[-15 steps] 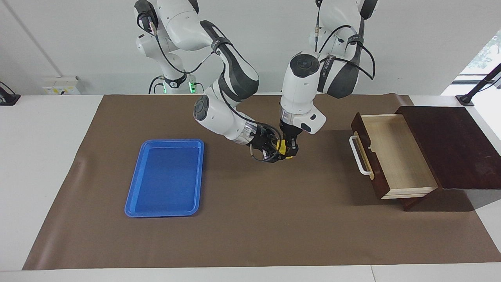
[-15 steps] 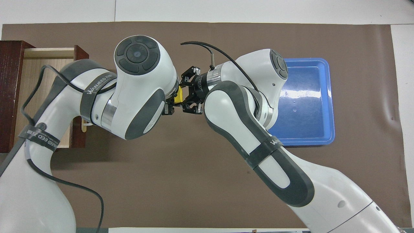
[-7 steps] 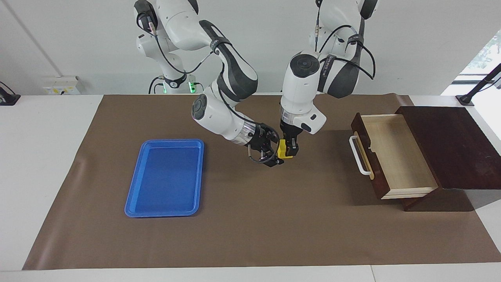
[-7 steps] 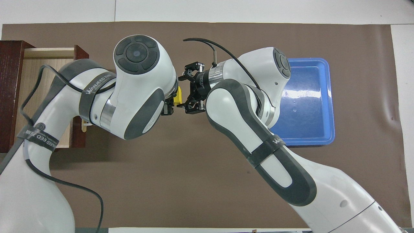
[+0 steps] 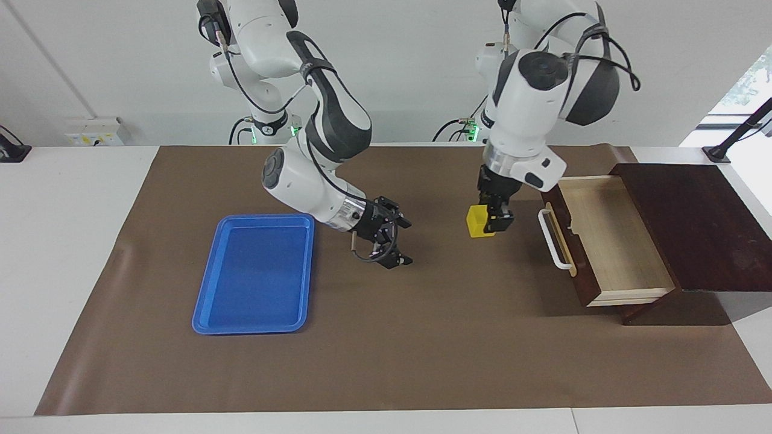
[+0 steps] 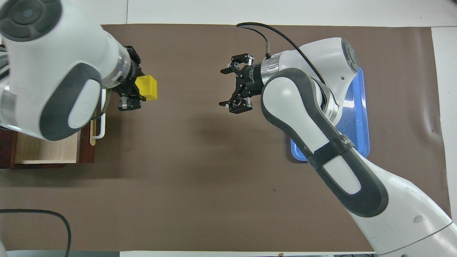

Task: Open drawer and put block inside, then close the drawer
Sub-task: 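Lower the block into the drawer with the left gripper while the right gripper withdraws, then release the block and push the drawer shut with the left gripper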

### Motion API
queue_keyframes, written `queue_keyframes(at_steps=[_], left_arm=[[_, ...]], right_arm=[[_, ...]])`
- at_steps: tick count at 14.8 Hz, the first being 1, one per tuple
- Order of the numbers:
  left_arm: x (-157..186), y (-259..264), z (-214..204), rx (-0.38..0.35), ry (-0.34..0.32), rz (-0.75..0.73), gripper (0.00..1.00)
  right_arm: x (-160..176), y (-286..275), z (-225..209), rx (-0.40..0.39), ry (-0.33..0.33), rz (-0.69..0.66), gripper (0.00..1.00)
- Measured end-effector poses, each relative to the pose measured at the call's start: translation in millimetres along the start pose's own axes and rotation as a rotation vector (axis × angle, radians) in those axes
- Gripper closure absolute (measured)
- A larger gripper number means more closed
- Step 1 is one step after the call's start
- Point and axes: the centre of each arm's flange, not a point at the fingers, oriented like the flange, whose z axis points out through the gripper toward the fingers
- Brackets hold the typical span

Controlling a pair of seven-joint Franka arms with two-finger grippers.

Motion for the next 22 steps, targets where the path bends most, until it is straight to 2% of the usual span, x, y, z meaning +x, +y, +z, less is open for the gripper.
queue_keyframes(at_steps=[2,4,7,9,11,15,17,22], left_arm=[[64.9,2.2,-24.9,0.009,0.009,0.017,0.44],[128.2,8.2,-32.9,0.009,0.013,0.042,0.44],[216.2,12.9,-26.4,0.012,0.018,0.020,0.44],[251.7,11.5,-11.4,-0.006,0.020,-0.024,0.44],[259.9,7.0,17.7,-0.011,0.020,-0.060,0.44],[250.3,-3.7,73.0,0.037,0.017,-0.120,0.44],[246.5,-9.2,94.7,0.047,0.017,-0.115,0.44],[245.3,-17.4,112.7,0.063,0.017,-0.110,0.44]], right_arm=[[10.6,-0.1,-28.6,0.013,0.012,-0.009,0.00],[20.0,6.3,-54.4,0.000,0.049,-0.055,0.00],[34.4,17.9,-93.3,-0.069,0.140,-0.169,0.00],[42.5,24.1,-119.1,-0.116,0.186,-0.252,0.00],[51.9,29.9,-145.9,-0.162,0.235,-0.352,0.00],[72.4,47.2,-206.8,-0.281,0.360,-0.601,0.00],[79.1,58.8,-237.1,-0.339,0.400,-0.700,0.00],[76.1,83.8,-281.9,-0.456,0.527,-0.905,0.00]])
